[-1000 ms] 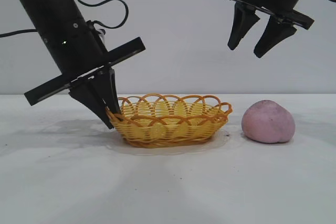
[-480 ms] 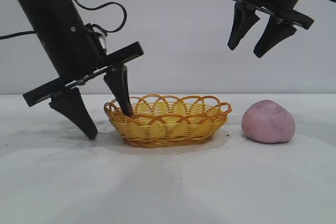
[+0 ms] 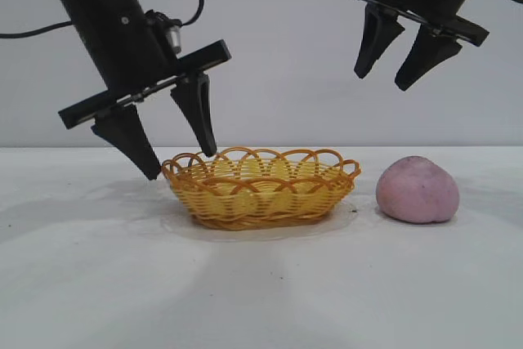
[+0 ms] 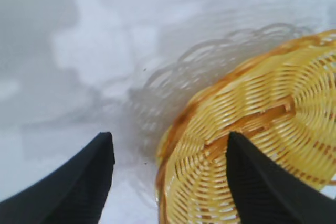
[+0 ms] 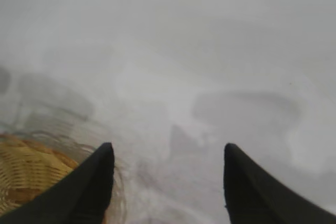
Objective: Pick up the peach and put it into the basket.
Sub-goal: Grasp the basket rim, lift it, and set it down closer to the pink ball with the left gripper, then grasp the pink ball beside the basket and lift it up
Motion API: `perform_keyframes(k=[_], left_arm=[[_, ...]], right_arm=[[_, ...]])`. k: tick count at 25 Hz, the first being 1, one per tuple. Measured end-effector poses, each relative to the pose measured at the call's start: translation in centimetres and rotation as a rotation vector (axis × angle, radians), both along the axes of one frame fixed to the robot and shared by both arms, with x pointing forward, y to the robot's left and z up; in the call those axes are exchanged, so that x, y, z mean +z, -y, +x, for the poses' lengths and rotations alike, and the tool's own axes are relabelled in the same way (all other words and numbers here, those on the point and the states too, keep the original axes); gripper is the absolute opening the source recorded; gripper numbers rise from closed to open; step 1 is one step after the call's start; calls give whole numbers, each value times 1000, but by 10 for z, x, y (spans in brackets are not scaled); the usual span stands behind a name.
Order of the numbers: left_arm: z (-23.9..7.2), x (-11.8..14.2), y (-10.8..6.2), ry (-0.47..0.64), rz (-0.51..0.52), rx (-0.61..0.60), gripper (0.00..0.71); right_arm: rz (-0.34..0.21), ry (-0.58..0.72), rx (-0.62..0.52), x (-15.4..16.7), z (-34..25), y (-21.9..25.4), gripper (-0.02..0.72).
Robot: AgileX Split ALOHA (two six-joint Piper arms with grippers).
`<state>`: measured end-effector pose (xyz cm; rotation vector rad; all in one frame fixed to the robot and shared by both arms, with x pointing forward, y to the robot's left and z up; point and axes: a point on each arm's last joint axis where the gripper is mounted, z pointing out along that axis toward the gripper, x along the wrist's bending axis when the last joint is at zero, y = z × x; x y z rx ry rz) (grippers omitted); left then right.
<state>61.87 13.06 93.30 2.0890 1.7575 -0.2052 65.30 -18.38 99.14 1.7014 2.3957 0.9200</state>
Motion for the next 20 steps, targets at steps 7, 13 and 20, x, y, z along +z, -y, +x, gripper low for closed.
perform_keyframes(k=[7, 13, 20], left_arm=[[8, 28, -17, -23, 268, -130, 410], [6, 35, -34, -81, 469, -191, 410], [11, 36, -52, -83, 532, -166, 410]], right_arm=[[0, 0, 0, 0, 0, 0, 446], [0, 0, 0, 0, 0, 0, 446], [0, 0, 0, 0, 0, 0, 446]])
